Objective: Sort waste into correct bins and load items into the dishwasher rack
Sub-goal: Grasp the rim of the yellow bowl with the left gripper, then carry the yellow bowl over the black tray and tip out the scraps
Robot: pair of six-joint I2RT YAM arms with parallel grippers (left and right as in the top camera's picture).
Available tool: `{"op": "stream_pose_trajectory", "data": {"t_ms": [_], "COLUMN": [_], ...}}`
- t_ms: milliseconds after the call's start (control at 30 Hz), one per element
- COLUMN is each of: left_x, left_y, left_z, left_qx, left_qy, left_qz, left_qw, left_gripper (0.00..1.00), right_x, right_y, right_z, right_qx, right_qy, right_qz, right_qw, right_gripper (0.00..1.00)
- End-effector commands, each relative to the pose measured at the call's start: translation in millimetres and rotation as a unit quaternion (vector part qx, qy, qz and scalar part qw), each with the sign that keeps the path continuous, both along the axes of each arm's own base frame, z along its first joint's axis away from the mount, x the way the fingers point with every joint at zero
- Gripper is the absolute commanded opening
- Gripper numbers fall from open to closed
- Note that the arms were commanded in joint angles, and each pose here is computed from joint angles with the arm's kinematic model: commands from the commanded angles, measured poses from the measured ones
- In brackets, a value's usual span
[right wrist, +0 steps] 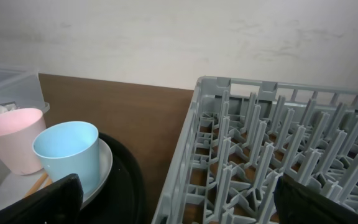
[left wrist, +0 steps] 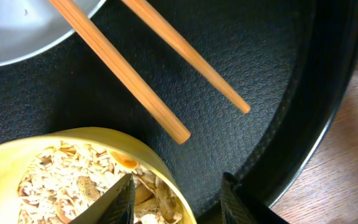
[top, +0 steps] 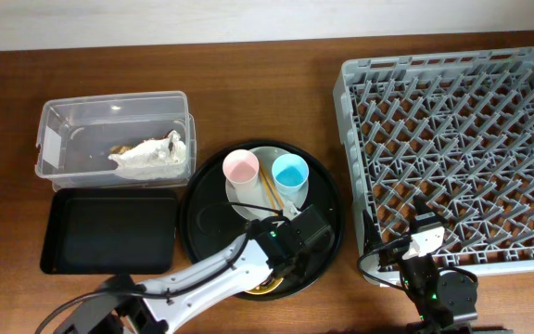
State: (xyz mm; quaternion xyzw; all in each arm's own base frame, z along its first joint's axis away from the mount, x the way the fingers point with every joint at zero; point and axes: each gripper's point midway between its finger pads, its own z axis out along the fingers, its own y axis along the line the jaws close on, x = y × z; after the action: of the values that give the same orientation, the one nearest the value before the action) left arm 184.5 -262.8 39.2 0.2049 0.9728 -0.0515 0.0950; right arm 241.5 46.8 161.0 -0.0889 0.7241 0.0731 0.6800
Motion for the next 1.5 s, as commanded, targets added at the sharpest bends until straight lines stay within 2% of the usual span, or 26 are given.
{"op": "stream_pose_trajectory", "data": {"t_ms": [0, 233, 467, 500, 533, 633, 733, 900, 1000, 1133, 1167, 1233, 1467], "left_x": [2, 17, 21, 20, 14, 6, 5, 4, 4, 3, 3, 3, 3], "left_y": [6, 25, 28, 26, 18, 7, 7, 9, 9, 11, 11, 11, 14], "left_z": [-4, 8, 11, 11, 9, 8, 5, -4, -4, -4, -4, -4, 8], "left_qx": [0.02, 0.072, 0.08, 0.076, 0.056, 0.027, 0.03, 0.041, 0.042, 0.044, 0.044, 0.044, 0.056], "left_qy": [-0.006, -0.05, -0.061, -0.057, -0.037, -0.012, -0.008, 0.002, 0.002, 0.003, 0.003, 0.003, 0.006], "left_qz": [0.008, 0.021, 0.023, 0.022, 0.018, 0.012, 0.015, 0.028, 0.028, 0.028, 0.028, 0.027, 0.027], "left_qw": [1.0, 0.996, 0.995, 0.995, 0.998, 0.999, 0.999, 0.999, 0.999, 0.999, 0.999, 0.999, 0.998], "left_gripper": [0.44, 0.42, 0.42, 0.4, 0.31, 0.28, 0.23, 0.21, 0.13, 0.12, 0.1, 0.01, 0.0], "right_x": [0, 0, 0, 0, 0, 0, 0, 0, 0, 0, 0, 0, 0], "right_y": [1, 1, 1, 1, 1, 1, 1, 1, 1, 1, 1, 1, 1], "right_z": [-3, -3, -3, -3, -3, -3, -3, -3, -3, -3, -3, -3, -3], "right_qx": [0.003, 0.003, 0.003, 0.003, 0.003, 0.003, 0.003, 0.003, 0.003, 0.003, 0.003, 0.003, 0.003], "right_qy": [0.002, 0.002, 0.002, 0.002, 0.002, 0.002, 0.002, 0.002, 0.002, 0.002, 0.002, 0.002, 0.002], "right_qz": [0.002, 0.002, 0.002, 0.002, 0.002, 0.002, 0.002, 0.002, 0.002, 0.002, 0.002, 0.002, 0.002], "right_qw": [1.0, 1.0, 1.0, 1.0, 1.0, 1.0, 1.0, 1.0, 1.0, 1.0, 1.0, 1.0, 1.0], "right_gripper": [0.99, 0.99, 0.99, 0.99, 0.99, 0.99, 0.99, 0.99, 0.99, 0.99, 0.99, 0.99, 0.99]}}
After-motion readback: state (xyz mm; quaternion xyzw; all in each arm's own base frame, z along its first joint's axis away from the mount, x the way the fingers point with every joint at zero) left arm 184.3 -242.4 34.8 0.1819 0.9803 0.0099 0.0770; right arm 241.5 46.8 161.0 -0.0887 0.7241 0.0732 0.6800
